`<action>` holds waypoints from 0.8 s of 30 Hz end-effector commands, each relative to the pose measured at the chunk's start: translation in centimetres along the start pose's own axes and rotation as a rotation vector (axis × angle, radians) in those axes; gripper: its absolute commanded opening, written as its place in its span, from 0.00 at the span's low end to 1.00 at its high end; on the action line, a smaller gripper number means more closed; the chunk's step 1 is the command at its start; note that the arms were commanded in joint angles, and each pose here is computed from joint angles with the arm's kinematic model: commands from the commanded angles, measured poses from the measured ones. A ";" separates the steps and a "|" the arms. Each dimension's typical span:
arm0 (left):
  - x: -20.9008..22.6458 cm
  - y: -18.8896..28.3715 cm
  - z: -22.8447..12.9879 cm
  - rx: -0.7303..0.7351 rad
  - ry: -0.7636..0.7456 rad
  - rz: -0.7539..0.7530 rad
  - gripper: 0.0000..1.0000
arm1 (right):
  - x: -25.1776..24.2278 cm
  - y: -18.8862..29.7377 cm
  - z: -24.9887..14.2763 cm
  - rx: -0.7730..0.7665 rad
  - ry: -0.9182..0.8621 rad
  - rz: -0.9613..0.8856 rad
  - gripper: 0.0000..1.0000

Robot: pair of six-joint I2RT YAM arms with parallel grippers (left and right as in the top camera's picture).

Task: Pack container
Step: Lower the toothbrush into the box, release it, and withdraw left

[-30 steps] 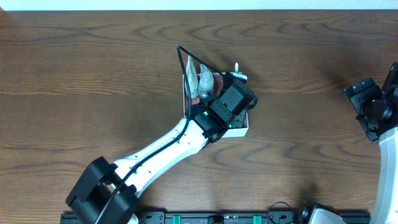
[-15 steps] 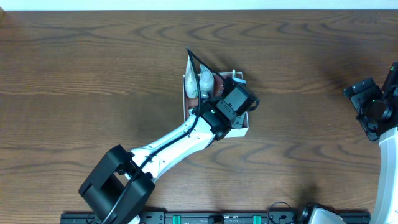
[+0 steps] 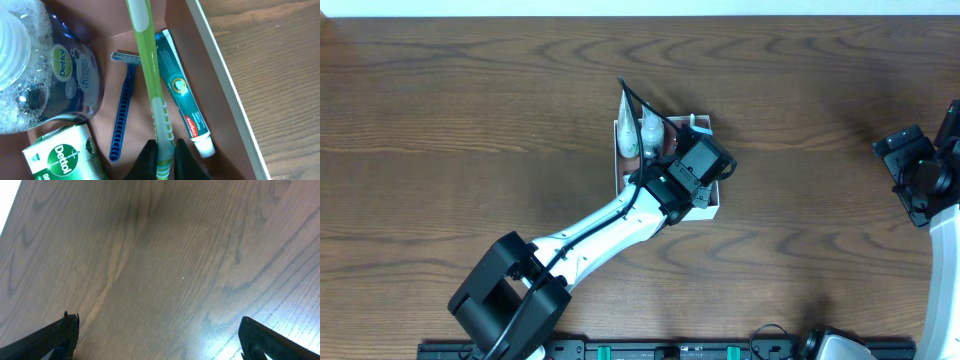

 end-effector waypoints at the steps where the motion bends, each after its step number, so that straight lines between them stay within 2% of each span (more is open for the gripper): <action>1: -0.2 0.0 0.5 -0.016 0.011 0.011 0.12 | -0.1 0.2 0.3 -0.010 0.008 -0.003 0.99; 9: -0.3 0.0 0.6 -0.022 0.012 0.006 0.14 | -0.1 0.2 0.3 -0.010 0.008 -0.003 0.99; 11: -0.3 0.0 0.7 -0.024 0.013 0.005 0.17 | -0.1 0.2 0.3 -0.010 0.008 -0.003 0.99; 24: -0.4 0.1 0.8 -0.033 0.009 -0.002 0.17 | -0.1 0.2 0.3 -0.010 0.008 -0.003 0.99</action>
Point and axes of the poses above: each gripper's point midway between its finger pads, its own y axis back along the fingers, its own x axis along the line the jaws close on, z = x × y, the point moved 6 cm from there along y, back along the fingers, and after that the axes turned 10 degrees about y, right-handed, at the moved point
